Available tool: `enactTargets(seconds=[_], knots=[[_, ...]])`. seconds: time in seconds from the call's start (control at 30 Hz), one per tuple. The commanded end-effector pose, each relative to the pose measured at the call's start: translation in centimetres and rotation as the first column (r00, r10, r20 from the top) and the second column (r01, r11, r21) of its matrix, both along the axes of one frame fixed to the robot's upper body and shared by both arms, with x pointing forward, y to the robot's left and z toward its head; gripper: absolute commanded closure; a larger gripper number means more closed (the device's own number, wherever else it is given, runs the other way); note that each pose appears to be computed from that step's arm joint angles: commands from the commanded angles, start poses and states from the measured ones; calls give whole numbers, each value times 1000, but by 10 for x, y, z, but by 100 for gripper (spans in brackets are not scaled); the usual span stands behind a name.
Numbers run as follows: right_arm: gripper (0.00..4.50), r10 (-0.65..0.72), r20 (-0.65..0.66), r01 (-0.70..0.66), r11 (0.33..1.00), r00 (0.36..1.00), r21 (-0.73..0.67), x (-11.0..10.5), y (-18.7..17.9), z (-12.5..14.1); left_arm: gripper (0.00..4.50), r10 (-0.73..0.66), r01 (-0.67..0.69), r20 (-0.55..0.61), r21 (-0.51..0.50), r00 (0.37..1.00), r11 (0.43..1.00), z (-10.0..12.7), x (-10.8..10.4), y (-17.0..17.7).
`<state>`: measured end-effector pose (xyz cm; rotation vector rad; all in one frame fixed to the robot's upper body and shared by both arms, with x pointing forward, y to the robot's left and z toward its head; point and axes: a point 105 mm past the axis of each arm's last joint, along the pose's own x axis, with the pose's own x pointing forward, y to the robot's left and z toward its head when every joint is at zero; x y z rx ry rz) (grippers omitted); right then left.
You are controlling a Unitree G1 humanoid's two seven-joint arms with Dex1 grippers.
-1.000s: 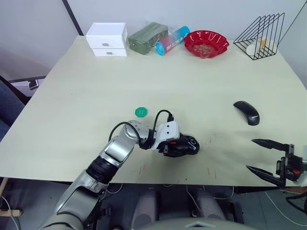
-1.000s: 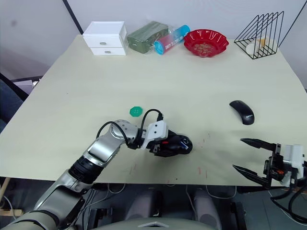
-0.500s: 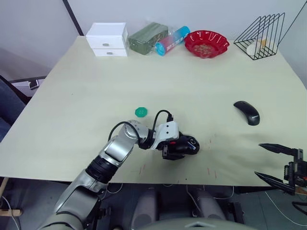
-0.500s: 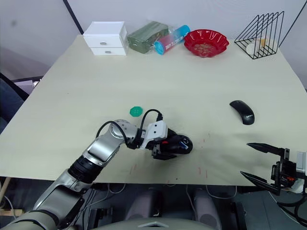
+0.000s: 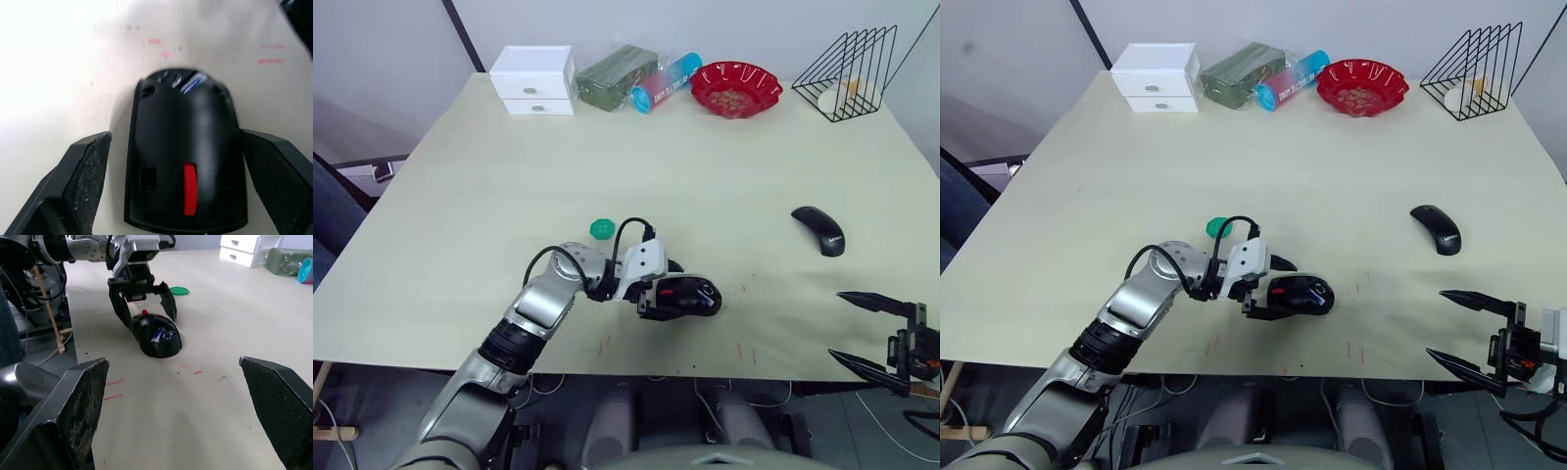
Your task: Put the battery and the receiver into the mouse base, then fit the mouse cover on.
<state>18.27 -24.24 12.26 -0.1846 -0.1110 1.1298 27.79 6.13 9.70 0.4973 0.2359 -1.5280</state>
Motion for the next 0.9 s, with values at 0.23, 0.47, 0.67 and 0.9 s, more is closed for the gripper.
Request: enactTargets(seconds=[0.23, 0.47, 0.67, 0.9], knots=[[0, -75, 50, 73, 996, 996, 51, 19, 1, 16, 12, -15, 26, 65, -160, 998, 987, 43, -14, 27], [0, -346, 40, 342, 935, 937, 93, 57, -25, 17, 12, 24, -15, 47, -178, 999, 984, 49, -22, 51], [0, -573, -55, 575, 809, 818, 123, 92, -53, 15, 12, 107, -99, 37, -184, 994, 978, 48, -24, 63], [0, -716, -108, 718, 695, 689, -30, 118, -66, -8, 12, 173, -160, 30, -248, 985, 955, 53, -28, 67]])
